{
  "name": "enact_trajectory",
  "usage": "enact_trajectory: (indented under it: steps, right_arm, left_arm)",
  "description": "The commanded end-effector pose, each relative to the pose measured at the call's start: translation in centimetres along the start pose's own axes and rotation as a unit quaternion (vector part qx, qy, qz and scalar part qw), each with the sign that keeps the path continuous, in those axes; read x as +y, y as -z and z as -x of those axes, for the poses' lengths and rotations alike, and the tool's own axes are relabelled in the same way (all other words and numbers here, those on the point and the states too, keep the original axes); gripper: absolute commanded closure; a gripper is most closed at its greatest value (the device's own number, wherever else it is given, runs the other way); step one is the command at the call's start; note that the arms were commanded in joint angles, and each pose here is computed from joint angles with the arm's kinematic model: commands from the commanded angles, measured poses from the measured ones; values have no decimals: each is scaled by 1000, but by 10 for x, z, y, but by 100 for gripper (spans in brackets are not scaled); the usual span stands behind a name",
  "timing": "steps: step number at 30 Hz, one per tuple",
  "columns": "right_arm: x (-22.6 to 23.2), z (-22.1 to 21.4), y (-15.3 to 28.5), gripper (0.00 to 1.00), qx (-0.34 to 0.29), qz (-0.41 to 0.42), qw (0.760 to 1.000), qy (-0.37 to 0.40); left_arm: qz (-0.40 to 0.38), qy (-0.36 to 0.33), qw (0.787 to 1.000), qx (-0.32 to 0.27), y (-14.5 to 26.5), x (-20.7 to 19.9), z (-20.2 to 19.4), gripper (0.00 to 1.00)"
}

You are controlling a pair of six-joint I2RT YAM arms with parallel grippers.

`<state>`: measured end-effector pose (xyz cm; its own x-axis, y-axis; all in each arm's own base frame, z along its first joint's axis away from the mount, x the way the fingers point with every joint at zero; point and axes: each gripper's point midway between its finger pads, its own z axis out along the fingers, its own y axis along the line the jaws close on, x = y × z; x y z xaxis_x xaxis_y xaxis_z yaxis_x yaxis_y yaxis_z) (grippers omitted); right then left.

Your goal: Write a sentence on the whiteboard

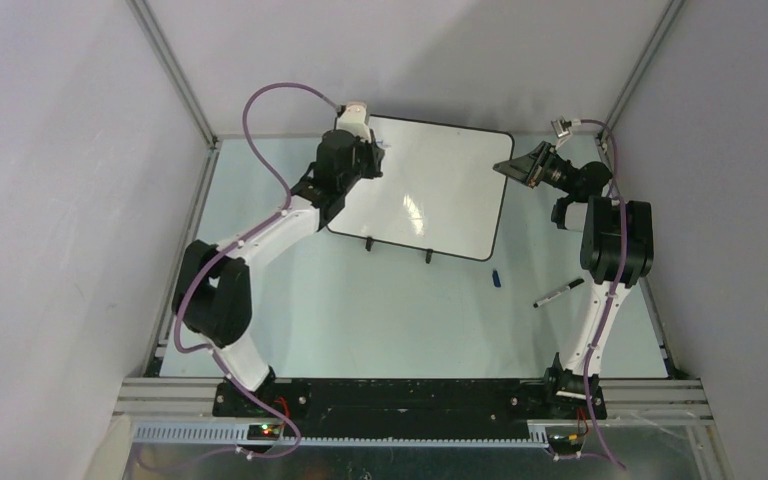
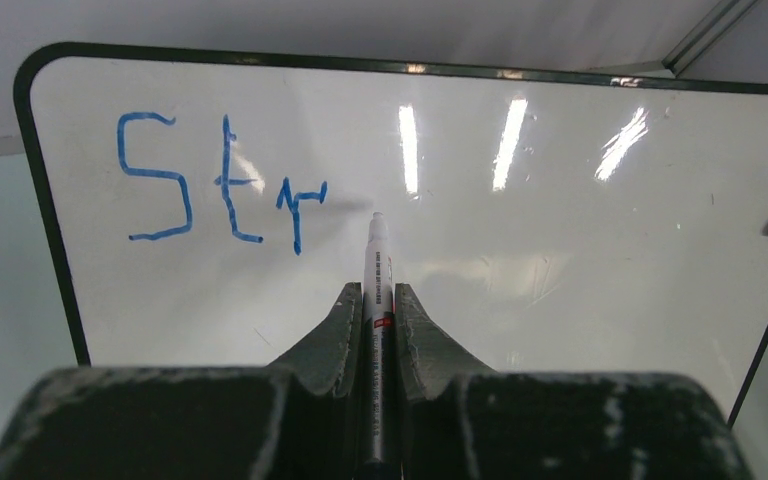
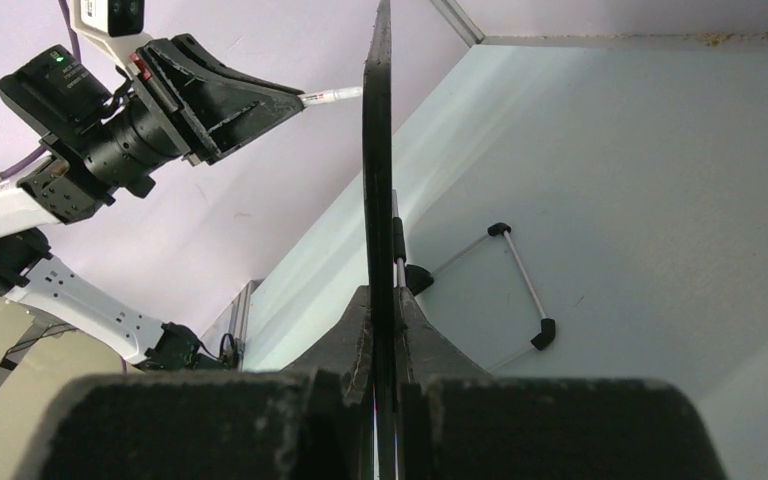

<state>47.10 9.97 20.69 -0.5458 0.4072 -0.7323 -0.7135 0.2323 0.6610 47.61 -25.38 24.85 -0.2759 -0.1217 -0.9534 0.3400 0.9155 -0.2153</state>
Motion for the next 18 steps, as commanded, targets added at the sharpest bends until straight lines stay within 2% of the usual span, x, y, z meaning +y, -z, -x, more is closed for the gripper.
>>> enact_trajectory:
  steps: [1,18]
  right_arm:
    - [26,21,1,100,-11,12,999,38]
    - [26,21,1,100,-11,12,999,39]
  left_arm:
    - [-10,-9,1000,-12,-1,-11,14,100]
    - [5,-25,1000,-8,-9,-10,16,100]
